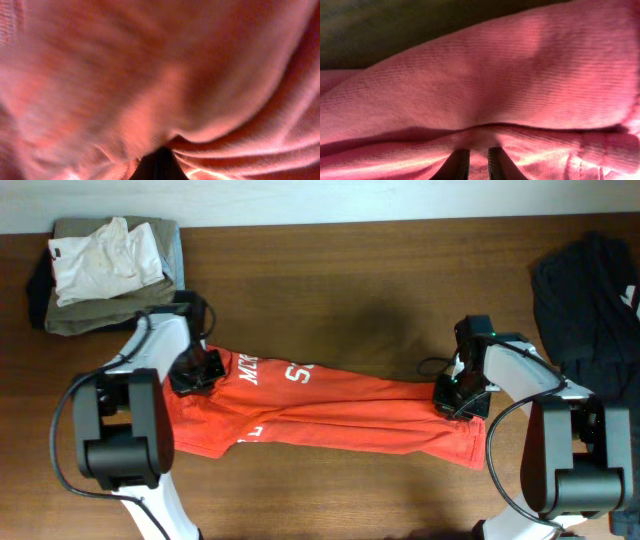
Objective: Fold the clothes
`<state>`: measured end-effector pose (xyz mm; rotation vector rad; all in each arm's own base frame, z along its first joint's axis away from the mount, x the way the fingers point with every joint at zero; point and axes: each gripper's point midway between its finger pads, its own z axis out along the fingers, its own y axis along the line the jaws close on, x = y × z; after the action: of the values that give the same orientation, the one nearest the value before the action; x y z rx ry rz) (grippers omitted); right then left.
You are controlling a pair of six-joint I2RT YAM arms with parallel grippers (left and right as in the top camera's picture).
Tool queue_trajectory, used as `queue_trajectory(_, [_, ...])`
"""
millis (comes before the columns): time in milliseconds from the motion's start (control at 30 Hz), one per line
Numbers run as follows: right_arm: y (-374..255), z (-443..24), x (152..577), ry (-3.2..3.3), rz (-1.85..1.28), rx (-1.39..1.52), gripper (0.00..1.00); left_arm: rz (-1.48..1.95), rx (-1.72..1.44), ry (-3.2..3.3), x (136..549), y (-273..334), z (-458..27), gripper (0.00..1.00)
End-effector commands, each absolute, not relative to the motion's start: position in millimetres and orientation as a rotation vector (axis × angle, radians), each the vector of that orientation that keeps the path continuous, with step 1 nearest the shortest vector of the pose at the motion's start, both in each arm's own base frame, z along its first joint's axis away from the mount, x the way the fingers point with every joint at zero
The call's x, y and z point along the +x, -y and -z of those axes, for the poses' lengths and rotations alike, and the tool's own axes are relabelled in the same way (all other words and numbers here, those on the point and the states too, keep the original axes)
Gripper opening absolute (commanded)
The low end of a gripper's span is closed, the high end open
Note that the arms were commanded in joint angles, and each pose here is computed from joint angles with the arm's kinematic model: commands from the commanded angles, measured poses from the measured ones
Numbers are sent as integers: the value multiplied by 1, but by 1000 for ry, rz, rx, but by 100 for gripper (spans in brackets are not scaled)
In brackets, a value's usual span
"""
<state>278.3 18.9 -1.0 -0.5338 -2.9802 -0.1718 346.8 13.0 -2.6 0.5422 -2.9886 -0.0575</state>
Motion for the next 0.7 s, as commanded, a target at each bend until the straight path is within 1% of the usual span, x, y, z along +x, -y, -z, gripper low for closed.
queue_trajectory(0, [-19,9,284,3007,165,-540,18,164,769,2890,336,-70,35,0])
queue_trajectory(133, [-19,15,294,3036,174,-542,18,152,934,2842,327,-109,35,0])
queue_trajectory(333, [-17,6,314,3098,180,-519,19,204,1120,2794,314,-159,35,0])
queue_trajectory(400, [-17,-2,326,3129,191,-522,22,203,1174,2786,312,-171,35,0])
queue_trajectory(433, [-17,-15,337,3148,195,-515,26,197,1216,2780,311,-181,33,0])
queue_trajectory(500, [-15,-30,346,3159,183,-512,27,191,1237,2783,313,-185,27,0])
queue_trajectory(533, [-13,-42,351,3164,162,-507,37,175,1247,2793,317,-186,19,0])
queue_trajectory(567, [-12,-48,353,3169,162,-483,52,158,1253,2803,320,-185,12,1])
queue_trajectory(600, [-9,-56,355,3171,160,-475,70,139,1262,2826,327,-185,-1,2])
queue_trajectory(633, [-6,-61,356,3165,174,-496,75,137,1273,2856,332,-186,-15,6])
queue_trajectory(667, [-3,-61,355,3157,194,-516,76,142,1283,2884,336,-187,-27,24])
